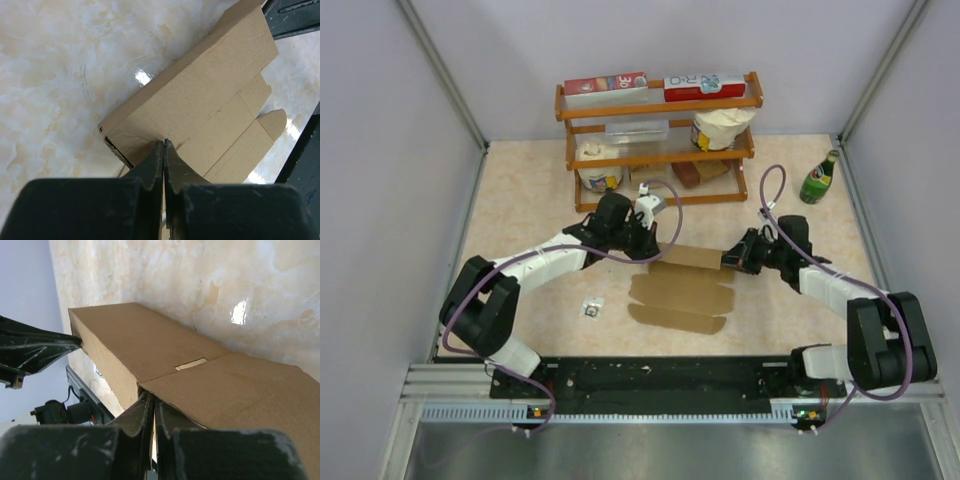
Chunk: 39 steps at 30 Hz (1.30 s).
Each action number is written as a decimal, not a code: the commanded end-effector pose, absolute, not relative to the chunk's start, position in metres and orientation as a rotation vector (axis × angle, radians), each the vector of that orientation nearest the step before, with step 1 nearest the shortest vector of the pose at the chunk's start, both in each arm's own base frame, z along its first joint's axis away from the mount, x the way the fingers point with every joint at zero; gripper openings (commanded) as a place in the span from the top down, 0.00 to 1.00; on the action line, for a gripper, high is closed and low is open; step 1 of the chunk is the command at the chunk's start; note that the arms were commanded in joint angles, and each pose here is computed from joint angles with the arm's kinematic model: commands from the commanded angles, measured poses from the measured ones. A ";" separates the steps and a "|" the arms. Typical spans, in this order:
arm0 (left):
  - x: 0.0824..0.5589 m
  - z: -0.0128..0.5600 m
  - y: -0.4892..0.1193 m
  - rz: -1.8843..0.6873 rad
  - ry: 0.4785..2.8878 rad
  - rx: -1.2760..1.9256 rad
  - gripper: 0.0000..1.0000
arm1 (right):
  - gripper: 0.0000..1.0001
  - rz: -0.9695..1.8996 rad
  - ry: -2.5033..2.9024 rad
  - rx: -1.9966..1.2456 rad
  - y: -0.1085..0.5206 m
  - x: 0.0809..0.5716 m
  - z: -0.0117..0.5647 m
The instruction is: Fold the paper box
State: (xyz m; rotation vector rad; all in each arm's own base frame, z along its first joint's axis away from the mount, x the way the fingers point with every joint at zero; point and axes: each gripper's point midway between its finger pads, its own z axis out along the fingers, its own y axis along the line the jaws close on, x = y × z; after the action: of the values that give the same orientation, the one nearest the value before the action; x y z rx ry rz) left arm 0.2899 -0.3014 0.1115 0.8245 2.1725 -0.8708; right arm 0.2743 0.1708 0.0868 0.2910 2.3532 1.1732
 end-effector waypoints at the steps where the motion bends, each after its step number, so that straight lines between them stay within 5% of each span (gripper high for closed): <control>1: 0.282 0.118 -0.298 -0.878 2.158 0.820 1.00 | 1.00 1.256 2.255 0.206 0.175 0.291 0.109; 17: 0.280 0.118 -0.295 -0.873 2.162 0.808 1.00 | 0.85 0.618 2.473 0.161 0.109 0.303 0.075; 30: 0.279 0.117 -0.296 -0.878 2.167 0.813 1.00 | 0.83 0.448 2.500 0.219 0.089 0.320 0.047; 39: 0.279 0.116 -0.297 -0.886 2.169 0.815 1.00 | 1.00 0.467 2.483 0.234 0.093 0.331 0.033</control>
State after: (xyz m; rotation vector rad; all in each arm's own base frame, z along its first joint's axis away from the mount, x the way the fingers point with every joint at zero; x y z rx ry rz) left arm 0.2816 -0.2948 0.1123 0.8129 2.1779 -0.8673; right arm 0.3043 0.0917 0.0208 0.2431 2.5782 0.4603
